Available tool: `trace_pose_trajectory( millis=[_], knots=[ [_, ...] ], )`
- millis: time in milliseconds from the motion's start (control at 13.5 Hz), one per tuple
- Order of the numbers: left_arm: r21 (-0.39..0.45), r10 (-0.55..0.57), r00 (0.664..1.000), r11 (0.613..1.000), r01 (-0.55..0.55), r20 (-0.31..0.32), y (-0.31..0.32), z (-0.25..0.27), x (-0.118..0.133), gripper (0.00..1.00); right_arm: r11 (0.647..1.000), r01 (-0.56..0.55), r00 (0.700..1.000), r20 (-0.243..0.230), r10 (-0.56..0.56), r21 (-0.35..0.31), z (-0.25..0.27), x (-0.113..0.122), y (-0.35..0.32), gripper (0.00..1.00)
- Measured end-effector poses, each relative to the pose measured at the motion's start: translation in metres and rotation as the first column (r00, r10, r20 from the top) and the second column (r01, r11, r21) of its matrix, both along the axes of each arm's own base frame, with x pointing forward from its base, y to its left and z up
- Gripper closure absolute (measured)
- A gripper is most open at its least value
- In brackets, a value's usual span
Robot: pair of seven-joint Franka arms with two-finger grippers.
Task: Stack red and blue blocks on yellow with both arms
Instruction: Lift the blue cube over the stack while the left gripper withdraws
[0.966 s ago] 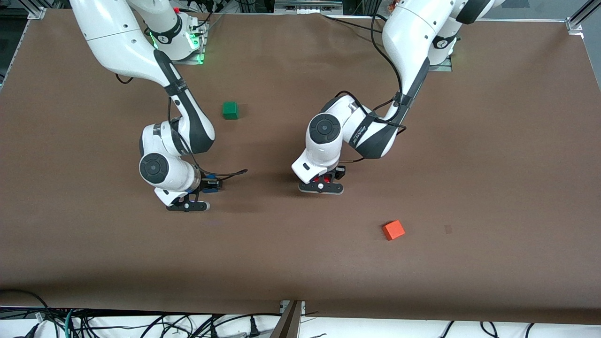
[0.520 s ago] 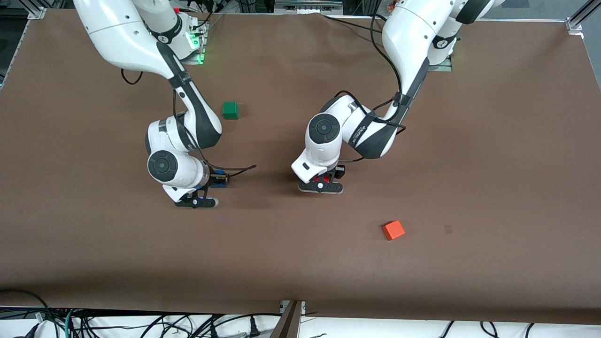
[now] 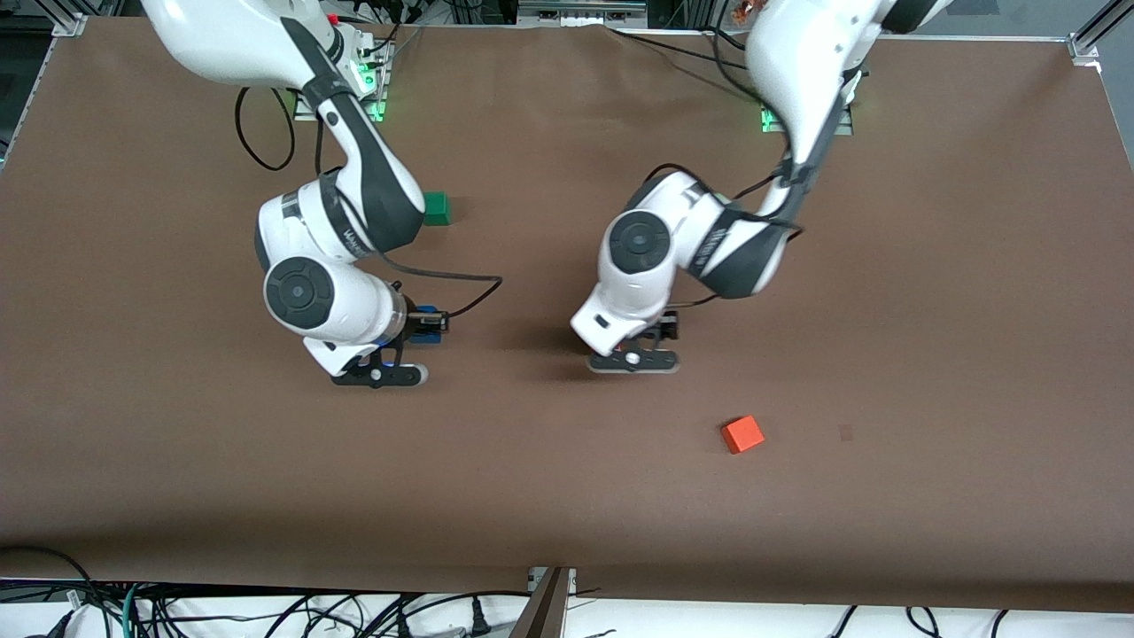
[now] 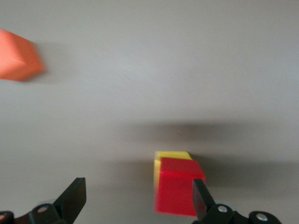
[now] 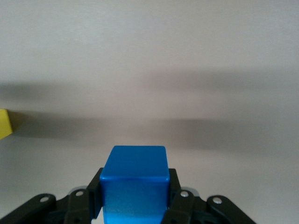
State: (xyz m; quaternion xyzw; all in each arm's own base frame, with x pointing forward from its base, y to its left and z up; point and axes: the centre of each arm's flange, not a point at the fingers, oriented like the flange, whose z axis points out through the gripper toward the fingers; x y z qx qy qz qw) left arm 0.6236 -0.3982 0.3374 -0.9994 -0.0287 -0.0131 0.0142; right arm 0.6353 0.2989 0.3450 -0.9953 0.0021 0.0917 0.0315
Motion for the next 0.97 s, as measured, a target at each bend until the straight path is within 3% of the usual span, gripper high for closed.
trace_pose_trajectory(
  millis=[223,595,669,966],
  knots=[
    [-0.033,0.152,0.986,0.988,-0.15,0.069,0.101,0.106,0.045,0.0,0.999,0.035,0.999,0.028,-0.035,0.002,0.008,-0.016,0.061,0.45],
    [-0.09,0.348,0.923,0.937,-0.337,0.166,0.25,0.2,0.072,0.0,0.988,0.149,0.984,0.092,-0.153,0.048,0.022,-0.042,0.165,0.45],
    [-0.084,0.355,0.92,0.935,-0.345,0.166,0.273,0.211,0.07,0.0,0.982,0.175,0.978,0.107,-0.181,0.067,0.018,-0.048,0.185,0.45],
    [-0.013,0.269,0.962,0.963,-0.268,0.052,0.329,0.234,0.046,0.0,0.963,0.246,0.956,0.138,-0.26,0.109,-0.011,-0.08,0.249,0.45]
  ],
)
